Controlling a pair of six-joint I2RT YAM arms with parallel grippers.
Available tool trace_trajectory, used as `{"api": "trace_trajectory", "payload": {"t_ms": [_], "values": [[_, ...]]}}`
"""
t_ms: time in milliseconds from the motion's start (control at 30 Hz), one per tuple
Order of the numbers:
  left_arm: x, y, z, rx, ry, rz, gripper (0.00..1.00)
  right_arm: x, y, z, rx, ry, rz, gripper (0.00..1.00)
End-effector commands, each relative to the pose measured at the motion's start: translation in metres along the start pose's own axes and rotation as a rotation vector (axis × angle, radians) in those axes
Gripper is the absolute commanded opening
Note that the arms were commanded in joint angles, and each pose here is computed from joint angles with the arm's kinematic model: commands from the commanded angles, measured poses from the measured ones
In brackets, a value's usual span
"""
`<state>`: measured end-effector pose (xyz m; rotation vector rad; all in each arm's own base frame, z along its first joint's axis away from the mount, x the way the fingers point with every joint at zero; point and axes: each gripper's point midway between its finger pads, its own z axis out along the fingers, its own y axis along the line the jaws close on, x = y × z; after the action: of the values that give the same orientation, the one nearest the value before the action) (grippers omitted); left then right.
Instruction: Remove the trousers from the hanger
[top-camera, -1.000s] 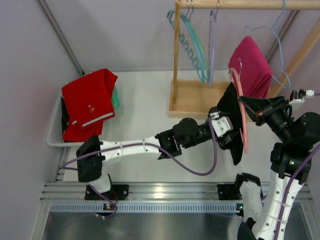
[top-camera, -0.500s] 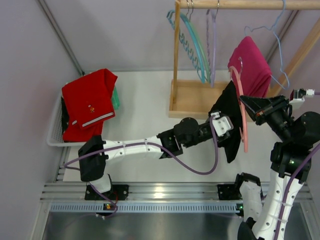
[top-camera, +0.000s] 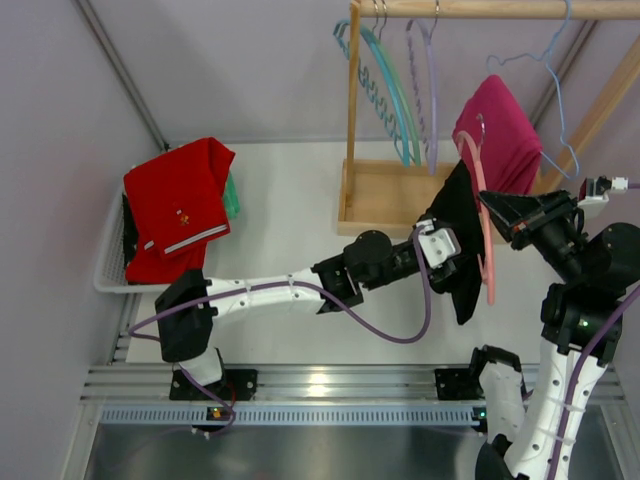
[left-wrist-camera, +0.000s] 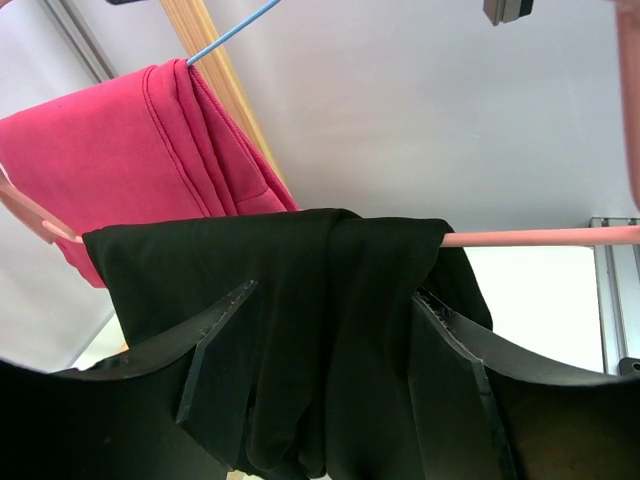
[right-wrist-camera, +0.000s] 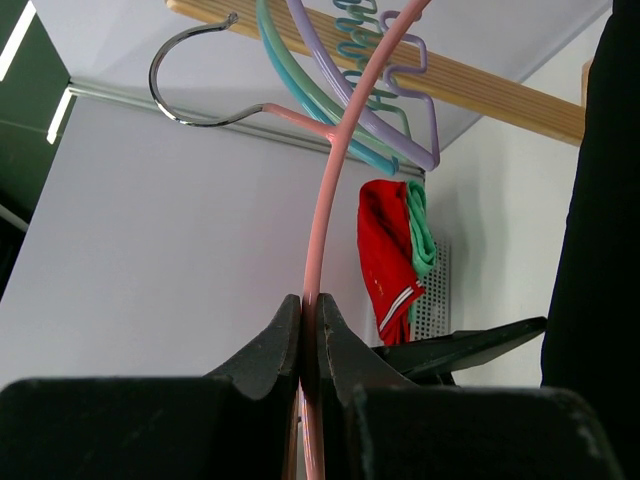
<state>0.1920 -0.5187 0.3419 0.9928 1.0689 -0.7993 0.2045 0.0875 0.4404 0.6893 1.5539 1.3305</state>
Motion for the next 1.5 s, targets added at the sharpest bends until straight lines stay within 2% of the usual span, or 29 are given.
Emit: {"api": "trace_trajectory", "payload": {"t_ms": [0,167,267,367,433,533,733,1033,1467], "values": [[-0.027,0.024,-0.008,-0.052,-0.076,0.003,0.62,0.002,0.044,-0.011,-0.145,-0.011,-0.135,0.00],[-0.023,0.020,-0.003,-0.028,-0.072,0.036,0.57,0.003,0.045,-0.010,-0.152,-0.006,-0.132,0.00],[-0.019,0.021,0.002,-0.025,-0.068,0.052,0.49,0.005,0.048,-0.012,-0.160,0.001,-0.140,0.00],[-0.017,0.024,0.005,-0.023,-0.069,0.055,0.30,0.006,0.051,-0.013,-0.164,0.002,-0.150,0.00],[-0.018,0.024,0.005,-0.018,-0.072,0.062,0.12,0.006,0.051,-0.013,-0.163,-0.001,-0.151,0.00],[-0.026,0.023,0.004,-0.010,-0.087,0.066,0.00,0.004,0.045,-0.011,-0.148,-0.007,-0.140,0.00],[-0.054,0.030,-0.004,-0.028,-0.136,0.072,0.00,-0.004,0.024,-0.002,-0.104,-0.032,-0.121,0.00],[-0.123,0.042,-0.022,-0.062,-0.261,0.116,0.00,-0.012,-0.023,0.011,-0.026,-0.053,-0.096,0.00],[-0.197,0.061,-0.043,-0.132,-0.390,0.163,0.00,-0.014,-0.064,0.018,0.054,-0.050,-0.094,0.00]]}}
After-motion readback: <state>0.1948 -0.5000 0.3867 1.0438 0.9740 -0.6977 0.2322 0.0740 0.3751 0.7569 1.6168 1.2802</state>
